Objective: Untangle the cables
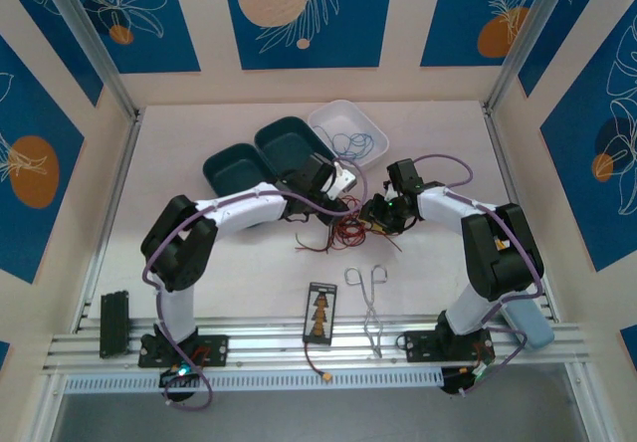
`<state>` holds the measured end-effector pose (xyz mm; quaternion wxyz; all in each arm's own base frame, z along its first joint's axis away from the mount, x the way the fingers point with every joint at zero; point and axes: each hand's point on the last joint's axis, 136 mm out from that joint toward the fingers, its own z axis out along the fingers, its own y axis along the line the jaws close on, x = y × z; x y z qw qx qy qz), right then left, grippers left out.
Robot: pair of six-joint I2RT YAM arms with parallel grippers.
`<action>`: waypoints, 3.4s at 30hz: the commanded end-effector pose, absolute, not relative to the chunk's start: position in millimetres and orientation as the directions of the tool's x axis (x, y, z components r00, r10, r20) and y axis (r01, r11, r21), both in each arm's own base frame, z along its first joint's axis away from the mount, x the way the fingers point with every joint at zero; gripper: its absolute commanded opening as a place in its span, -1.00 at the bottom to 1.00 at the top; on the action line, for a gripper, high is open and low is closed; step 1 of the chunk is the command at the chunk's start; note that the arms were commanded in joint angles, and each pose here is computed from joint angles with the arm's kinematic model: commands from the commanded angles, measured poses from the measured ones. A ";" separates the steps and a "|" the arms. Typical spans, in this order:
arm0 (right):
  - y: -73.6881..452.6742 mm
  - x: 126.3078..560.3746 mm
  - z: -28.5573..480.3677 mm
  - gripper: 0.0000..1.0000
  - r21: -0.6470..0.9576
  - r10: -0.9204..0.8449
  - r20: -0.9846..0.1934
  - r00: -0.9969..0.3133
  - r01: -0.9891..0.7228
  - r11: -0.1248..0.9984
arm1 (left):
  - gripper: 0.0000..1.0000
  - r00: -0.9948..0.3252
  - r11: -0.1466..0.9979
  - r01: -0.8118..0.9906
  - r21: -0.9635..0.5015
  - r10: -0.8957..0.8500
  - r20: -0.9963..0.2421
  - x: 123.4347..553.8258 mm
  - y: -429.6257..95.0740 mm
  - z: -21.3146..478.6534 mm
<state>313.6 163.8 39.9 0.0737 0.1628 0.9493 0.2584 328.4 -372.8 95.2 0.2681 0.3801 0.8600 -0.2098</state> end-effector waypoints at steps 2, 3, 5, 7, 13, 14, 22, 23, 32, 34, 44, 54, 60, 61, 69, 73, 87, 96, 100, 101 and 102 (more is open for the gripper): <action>171.3 320.4 44.7 -0.21 0.533 0.340 -0.050 -0.939 0.263 0.805 | -0.44 -0.568 0.622 0.770 -0.144 0.564 -0.599 320.4 -365.8 90.6; 172.2 320.6 45.1 -0.21 0.534 0.339 -0.049 -0.939 0.262 0.804 | -0.43 -0.573 0.623 0.768 -0.150 0.563 -0.596 320.3 -365.6 87.9; 173.0 320.3 45.2 -0.21 0.534 0.337 -0.049 -0.940 0.261 0.804 | -0.38 -0.579 0.618 0.768 -0.166 0.560 -0.593 318.8 -367.8 84.8; 173.4 320.2 45.3 -0.21 0.533 0.335 -0.049 -0.941 0.259 0.805 | -0.21 -0.587 0.615 0.766 -0.184 0.554 -0.591 317.3 -370.1 81.9; 172.7 319.3 44.5 -0.21 0.528 0.335 -0.050 -0.941 0.260 0.808 | -0.20 -0.598 0.636 0.753 -0.169 0.556 -0.577 320.5 -365.8 75.1; 172.6 318.9 43.9 -0.21 0.527 0.336 -0.050 -0.941 0.261 0.809 | -0.27 -0.600 0.638 0.752 -0.166 0.557 -0.575 320.4 -364.8 74.1; 167.4 317.9 43.6 -0.26 0.516 0.349 -0.057 -0.935 0.272 0.812 | -0.98 -0.614 0.653 0.736 -0.178 0.534 -0.581 319.5 -361.4 77.9; 166.1 317.5 44.0 -0.27 0.514 0.352 -0.061 -0.934 0.273 0.814 | -0.99 -0.610 0.653 0.737 -0.175 0.530 -0.588 319.8 -360.9 82.4; 137.6 317.4 52.9 -0.48 0.499 0.416 -0.108 -0.903 0.312 0.808 | -0.99 -0.538 0.718 0.693 -0.067 0.453 -0.711 327.0 -332.4 151.0; 129.7 317.1 54.1 -0.51 0.498 0.435 -0.115 -0.893 0.327 0.803 | -0.99 -0.518 0.729 0.683 -0.048 0.437 -0.735 325.9 -324.6 164.0; 107.0 311.7 73.5 -0.55 0.514 0.485 -0.174 -0.857 0.341 0.787 | -0.97 -0.473 0.706 0.704 -0.081 0.380 -0.795 313.5 -321.5 187.4; 130.0 300.6 134.9 -0.10 0.585 0.405 -0.339 -0.849 0.147 0.797 | -0.97 -0.529 0.621 0.745 -0.243 0.329 -0.782 314.0 -363.9 167.6; 152.7 294.2 144.7 -0.10 0.677 0.449 -0.266 -0.853 0.166 0.717 | -0.98 -0.556 0.614 0.739 -0.276 0.325 -0.765 320.4 -381.2 151.9; 154.7 294.9 143.2 -0.11 0.683 0.458 -0.251 -0.853 0.179 0.708 | -0.98 -0.559 0.614 0.738 -0.281 0.322 -0.764 321.3 -382.7 151.1; 173.1 303.5 123.2 -0.12 0.715 0.482 -0.157 -0.862 0.237 0.658 | -0.99 -0.577 0.620 0.727 -0.296 0.317 -0.753 323.1 -385.7 140.7; 177.5 310.5 118.7 -0.07 0.724 0.496 -0.141 -0.857 0.252 0.642 | -0.99 -0.579 0.619 0.726 -0.300 0.314 -0.753 323.1 -386.1 140.9; 186.2 328.7 99.7 -0.21 0.722 0.502 -0.096 -0.859 0.287 0.629 | -0.99 -0.581 0.606 0.731 -0.312 0.313 -0.752 322.5 -389.4 139.9; 170.7 323.2 109.7 -0.91 0.706 0.518 -0.139 -0.844 0.282 0.650 | -0.99 -0.585 0.617 0.726 -0.302 0.324 -0.743 325.7 -390.2 133.1; 155.5 320.8 122.7 -1.00 0.707 0.538 -0.175 -0.825 0.275 0.652 | -0.99 -0.585 0.629 0.721 -0.291 0.327 -0.743 327.8 -387.8 130.4; 150.5 320.0 126.4 -1.00 0.702 0.544 -0.186 -0.818 0.276 0.656 | -1.00 -0.583 0.633 0.720 -0.285 0.328 -0.743 328.6 -386.9 129.9; 146.5 318.6 131.1 -1.00 0.697 0.544 -0.202 -0.814 0.271 0.664 | -1.00 -0.584 0.636 0.718 -0.283 0.330 -0.742 328.6 -386.3 129.0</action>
